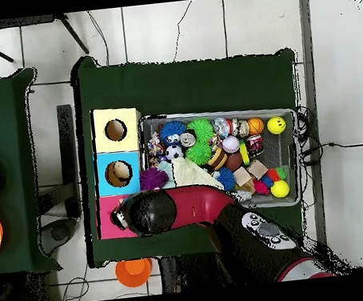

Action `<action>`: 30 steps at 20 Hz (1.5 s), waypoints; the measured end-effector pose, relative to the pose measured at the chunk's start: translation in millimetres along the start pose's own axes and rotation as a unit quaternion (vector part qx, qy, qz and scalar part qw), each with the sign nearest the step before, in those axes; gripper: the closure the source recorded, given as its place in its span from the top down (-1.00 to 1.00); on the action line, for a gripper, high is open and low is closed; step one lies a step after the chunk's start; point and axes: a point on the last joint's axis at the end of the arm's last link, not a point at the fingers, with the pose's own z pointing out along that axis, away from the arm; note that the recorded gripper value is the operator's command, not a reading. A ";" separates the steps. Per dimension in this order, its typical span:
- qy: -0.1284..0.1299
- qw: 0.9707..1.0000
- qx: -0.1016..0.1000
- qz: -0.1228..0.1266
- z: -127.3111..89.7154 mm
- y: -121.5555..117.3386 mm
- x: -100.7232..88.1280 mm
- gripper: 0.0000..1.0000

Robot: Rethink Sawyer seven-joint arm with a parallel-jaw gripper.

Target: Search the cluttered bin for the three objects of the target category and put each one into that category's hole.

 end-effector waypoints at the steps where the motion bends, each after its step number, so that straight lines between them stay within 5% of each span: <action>1: -0.001 1.000 0.000 0.001 -0.9 0.5 -1.2 -1.00; 30: 0.007 1.000 -0.027 0.010 7.8 14.5 0.5 -1.00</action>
